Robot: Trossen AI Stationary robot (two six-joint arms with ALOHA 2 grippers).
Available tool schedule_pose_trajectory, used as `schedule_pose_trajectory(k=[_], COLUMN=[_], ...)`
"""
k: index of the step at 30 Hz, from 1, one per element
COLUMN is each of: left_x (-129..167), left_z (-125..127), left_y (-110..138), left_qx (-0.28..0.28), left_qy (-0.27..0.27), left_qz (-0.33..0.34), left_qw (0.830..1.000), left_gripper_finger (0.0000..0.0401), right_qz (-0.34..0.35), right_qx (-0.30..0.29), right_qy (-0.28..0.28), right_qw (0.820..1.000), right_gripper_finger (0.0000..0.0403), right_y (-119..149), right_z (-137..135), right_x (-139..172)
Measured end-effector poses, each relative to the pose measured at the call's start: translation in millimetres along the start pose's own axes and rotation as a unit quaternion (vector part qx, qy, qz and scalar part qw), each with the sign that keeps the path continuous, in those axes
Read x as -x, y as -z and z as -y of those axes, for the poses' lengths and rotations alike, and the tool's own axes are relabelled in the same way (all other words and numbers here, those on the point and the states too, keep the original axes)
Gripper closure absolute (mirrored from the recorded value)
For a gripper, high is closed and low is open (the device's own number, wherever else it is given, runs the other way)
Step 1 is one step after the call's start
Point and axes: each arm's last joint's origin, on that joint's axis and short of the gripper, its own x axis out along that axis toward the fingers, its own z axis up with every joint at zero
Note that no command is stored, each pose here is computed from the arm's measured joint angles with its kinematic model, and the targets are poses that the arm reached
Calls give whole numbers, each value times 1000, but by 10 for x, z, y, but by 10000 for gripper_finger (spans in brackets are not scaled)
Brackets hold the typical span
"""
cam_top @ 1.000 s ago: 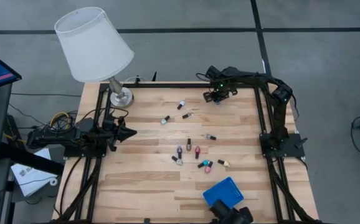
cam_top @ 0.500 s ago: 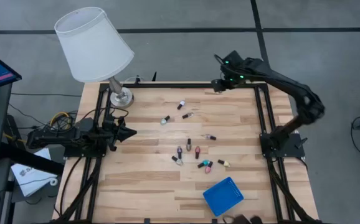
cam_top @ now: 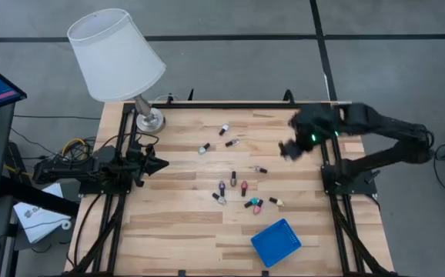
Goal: Pick & Place Nail Polish
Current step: Put the blue nail polish into the blue bin
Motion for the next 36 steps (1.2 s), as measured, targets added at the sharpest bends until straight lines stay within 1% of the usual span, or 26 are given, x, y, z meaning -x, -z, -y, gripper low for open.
schedule_pose_trajectory(k=[4, 8, 11, 14, 17, 20, 27, 36], left_x=[0, 0, 0, 0, 0, 0, 0, 0], left_z=[1, 1, 2, 4, 4, 3, 7, 9], left_y=[-2, -1, -3, -6, -6, -5, -12, -16], left_qx=[0, 0, 0, 0, 0, 0, 0, 0], left_qy=[0, 1, 1, 2, 2, 2, 3, 5], left_qz=[0, 1, 2, 3, 3, 3, 6, 8], left_qw=[1000, 1000, 1000, 1000, 1000, 1000, 1000, 1000], left_gripper_finger=[400, 400, 400, 400, 400, 400, 400, 400], right_qz=[-14, -40, -68, -93, -129, -158, -196, -242], right_qx=[-29, -57, -73, -80, -81, -74, -41, 5], right_qy=[-2, 12, 45, 91, 140, 178, 207, 270], right_qw=[999, 997, 994, 988, 978, 968, 958, 932], right_gripper_finger=[293, 293, 288, 287, 288, 286, 284, 281], right_y=[414, 818, 1106, 1360, 1546, 1688, 1872, 2060], right_z=[-264, -515, -673, -788, -852, -892, -955, -823], right_x=[-13, -161, -365, -629, -900, -1163, -1752, -2417])
